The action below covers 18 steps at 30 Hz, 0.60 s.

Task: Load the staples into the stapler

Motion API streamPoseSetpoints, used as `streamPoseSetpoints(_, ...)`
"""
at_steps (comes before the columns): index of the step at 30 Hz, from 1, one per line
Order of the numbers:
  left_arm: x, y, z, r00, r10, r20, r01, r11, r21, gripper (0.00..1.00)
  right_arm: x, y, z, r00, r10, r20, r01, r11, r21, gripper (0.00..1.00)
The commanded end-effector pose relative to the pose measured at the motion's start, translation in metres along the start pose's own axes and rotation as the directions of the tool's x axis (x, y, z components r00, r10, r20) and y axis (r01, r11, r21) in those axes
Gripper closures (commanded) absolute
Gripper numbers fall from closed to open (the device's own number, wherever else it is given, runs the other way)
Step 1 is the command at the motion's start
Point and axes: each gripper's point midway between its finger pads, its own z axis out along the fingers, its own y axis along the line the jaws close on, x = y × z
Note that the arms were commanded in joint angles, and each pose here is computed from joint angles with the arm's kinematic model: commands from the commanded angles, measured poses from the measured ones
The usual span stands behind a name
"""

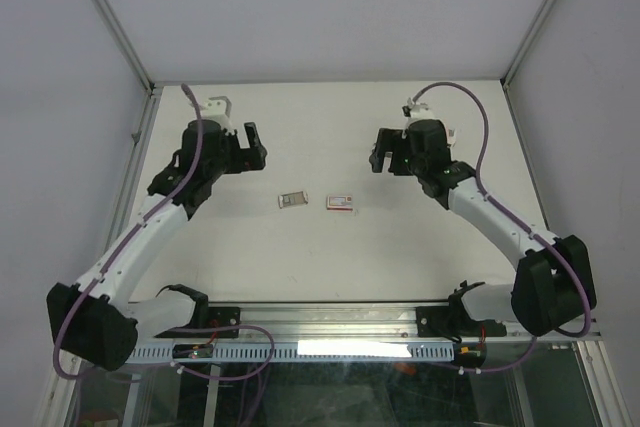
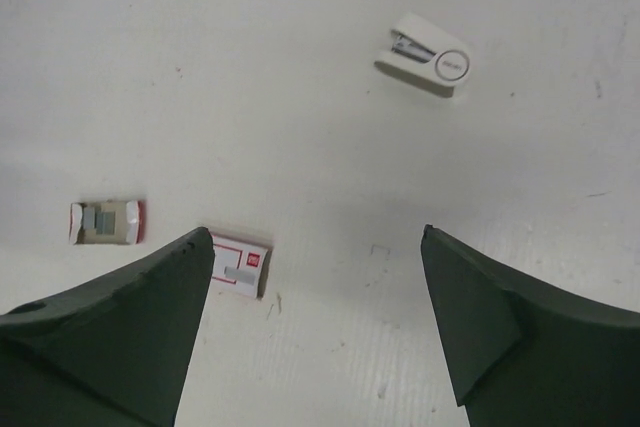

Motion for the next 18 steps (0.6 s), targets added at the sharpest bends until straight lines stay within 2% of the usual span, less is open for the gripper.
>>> streamPoseSetpoints(1, -0.041, 0.019, -0.033, 0.984, 0.007, 0.179, 0.001, 0.999, -0.048, 0.01, -0.027, -0.025, 0.013, 0.998, -0.058, 0.02, 0.055, 0.991, 0.122, 0.12)
streamPoseSetpoints(6, -0.054, 0.023, -0.051, 0.971, 0.008, 0.241, 0.005, 0.999, -0.051, 0.01, -0.033, -0.037, 0.066, 0.996, -0.081, -0.04, 0.085, 0.99, 0.11, 0.11)
streamPoseSetpoints(12, -0.047, 0.016, -0.043, 0.979, 0.005, 0.204, -0.003, 1.0, -0.008, 0.01, -0.045, -0.044, 0.116, 0.994, -0.077, -0.083, 0.081, 0.995, 0.055, 0.1)
streamPoseSetpoints(18, -0.043, 0.018, -0.04, 0.982, 0.009, 0.19, -0.006, 1.0, -0.018, 0.01, -0.046, -0.052, 0.149, 0.982, -0.131, -0.136, 0.135, 0.991, 0.025, 0.08)
